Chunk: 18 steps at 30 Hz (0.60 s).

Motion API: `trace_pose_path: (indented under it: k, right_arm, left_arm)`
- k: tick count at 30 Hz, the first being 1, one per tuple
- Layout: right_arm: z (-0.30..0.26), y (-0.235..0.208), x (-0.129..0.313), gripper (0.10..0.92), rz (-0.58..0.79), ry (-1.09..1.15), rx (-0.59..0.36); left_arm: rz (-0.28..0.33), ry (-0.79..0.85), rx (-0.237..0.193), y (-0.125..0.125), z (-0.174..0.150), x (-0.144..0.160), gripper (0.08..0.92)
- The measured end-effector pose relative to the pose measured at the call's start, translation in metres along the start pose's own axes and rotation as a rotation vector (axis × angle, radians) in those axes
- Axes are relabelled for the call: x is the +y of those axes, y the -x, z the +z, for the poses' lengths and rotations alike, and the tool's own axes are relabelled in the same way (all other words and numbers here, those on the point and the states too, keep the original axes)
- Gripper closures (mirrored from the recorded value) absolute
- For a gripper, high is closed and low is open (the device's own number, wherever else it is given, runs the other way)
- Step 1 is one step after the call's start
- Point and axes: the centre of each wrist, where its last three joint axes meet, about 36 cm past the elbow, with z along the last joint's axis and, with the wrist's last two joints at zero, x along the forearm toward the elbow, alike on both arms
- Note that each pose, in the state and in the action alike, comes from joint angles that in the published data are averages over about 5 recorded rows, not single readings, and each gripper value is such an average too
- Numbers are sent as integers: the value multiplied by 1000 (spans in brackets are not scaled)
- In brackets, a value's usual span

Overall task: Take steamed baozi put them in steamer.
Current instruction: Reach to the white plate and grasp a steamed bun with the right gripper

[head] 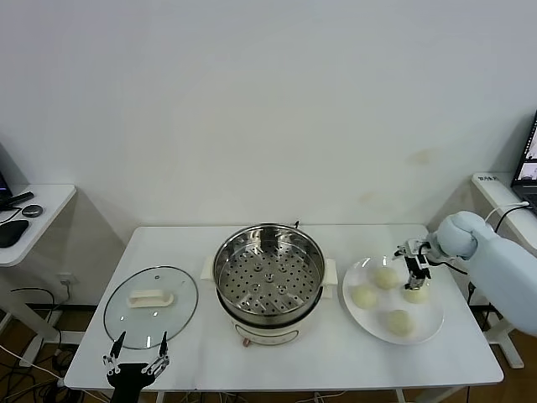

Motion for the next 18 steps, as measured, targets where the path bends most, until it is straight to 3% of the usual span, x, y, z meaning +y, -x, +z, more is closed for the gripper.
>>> trace_pose_path:
  k: [18]
  right_arm:
    - [-11,40,-25,200,-58,-20,35]
  left_arm:
    - [-14,4,-8,-2,2,5,177]
